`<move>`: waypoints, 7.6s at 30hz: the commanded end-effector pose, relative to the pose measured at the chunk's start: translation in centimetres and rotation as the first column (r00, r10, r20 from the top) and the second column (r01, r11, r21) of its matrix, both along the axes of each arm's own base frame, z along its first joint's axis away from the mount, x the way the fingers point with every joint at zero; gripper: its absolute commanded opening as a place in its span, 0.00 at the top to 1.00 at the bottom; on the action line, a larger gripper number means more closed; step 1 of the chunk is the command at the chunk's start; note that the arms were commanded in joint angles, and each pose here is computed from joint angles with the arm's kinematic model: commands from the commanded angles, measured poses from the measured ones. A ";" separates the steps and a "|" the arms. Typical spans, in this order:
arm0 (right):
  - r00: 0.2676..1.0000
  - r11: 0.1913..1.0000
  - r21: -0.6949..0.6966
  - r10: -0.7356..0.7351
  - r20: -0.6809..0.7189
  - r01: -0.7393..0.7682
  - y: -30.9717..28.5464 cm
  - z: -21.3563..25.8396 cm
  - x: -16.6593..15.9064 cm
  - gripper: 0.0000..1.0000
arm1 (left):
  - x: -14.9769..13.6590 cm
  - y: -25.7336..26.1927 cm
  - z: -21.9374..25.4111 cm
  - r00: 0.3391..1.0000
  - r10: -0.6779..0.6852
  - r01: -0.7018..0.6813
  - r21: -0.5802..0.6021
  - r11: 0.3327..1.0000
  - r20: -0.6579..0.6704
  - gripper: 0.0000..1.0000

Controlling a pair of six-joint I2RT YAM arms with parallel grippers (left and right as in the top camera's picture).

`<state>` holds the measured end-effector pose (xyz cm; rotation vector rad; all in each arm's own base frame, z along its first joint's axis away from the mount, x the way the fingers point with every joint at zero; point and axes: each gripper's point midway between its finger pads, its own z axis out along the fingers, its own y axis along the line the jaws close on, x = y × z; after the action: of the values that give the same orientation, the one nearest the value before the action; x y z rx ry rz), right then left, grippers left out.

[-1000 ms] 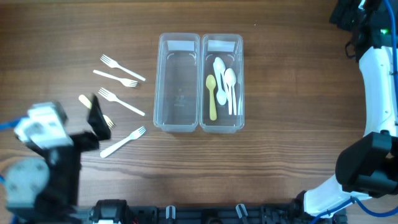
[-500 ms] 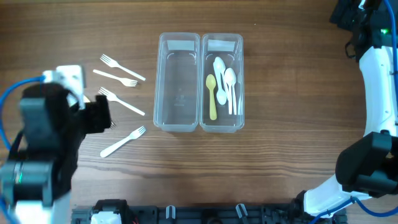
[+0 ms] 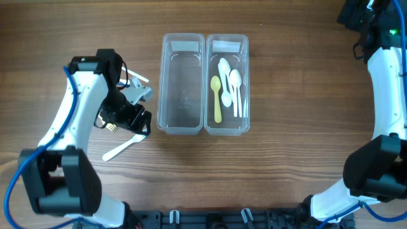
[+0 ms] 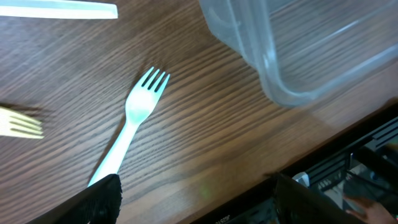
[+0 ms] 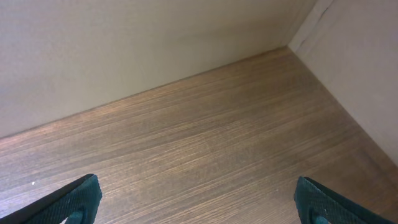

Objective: Pack container
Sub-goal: 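Reach the left gripper to the forks and grasp the blue fork, then carry the blue fork into the left container and release it, then move the left gripper back to the forks and grasp a white fork, then lower the white fork into the left container and open the gripper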

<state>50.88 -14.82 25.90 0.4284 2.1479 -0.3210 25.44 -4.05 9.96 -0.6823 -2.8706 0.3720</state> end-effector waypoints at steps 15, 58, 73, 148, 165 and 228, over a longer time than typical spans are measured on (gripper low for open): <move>0.999 1.000 -0.008 -0.018 0.034 0.018 -0.2 1.5 -0.1 0.00 | -2.4 1.2 -5.3 0.992 0.073 -0.062 0.102 0.993 -0.100 0.19; 0.999 1.000 -0.008 -0.018 0.034 0.018 -0.2 1.5 -0.1 0.00 | -4.9 2.6 -12.7 0.997 0.076 -0.075 0.062 0.995 -0.026 0.42; 0.999 1.000 -0.008 -0.018 0.034 0.018 -0.2 1.5 -0.1 0.00 | -5.1 2.8 -12.9 0.998 0.064 -0.062 0.089 0.994 -0.027 0.96; 0.999 1.000 -0.008 -0.018 0.034 0.018 -0.2 1.5 -0.1 0.00 | 12.6 5.9 -4.3 0.127 0.938 -0.977 0.203 0.062 0.324 0.21; 0.999 1.000 -0.008 -0.018 0.034 0.018 -0.2 1.5 -0.1 0.00 | 10.0 6.3 -11.1 0.199 0.956 -0.968 0.197 0.157 0.216 0.45; 0.999 1.000 -0.008 -0.018 0.034 0.019 -0.2 1.5 -0.1 0.00 | 14.4 -10.5 4.3 0.782 0.440 -0.416 -0.157 0.896 0.441 0.07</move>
<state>50.88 -14.82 25.90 0.4284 2.1479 -0.3210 39.31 -15.23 11.15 -0.2772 -3.4434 0.3110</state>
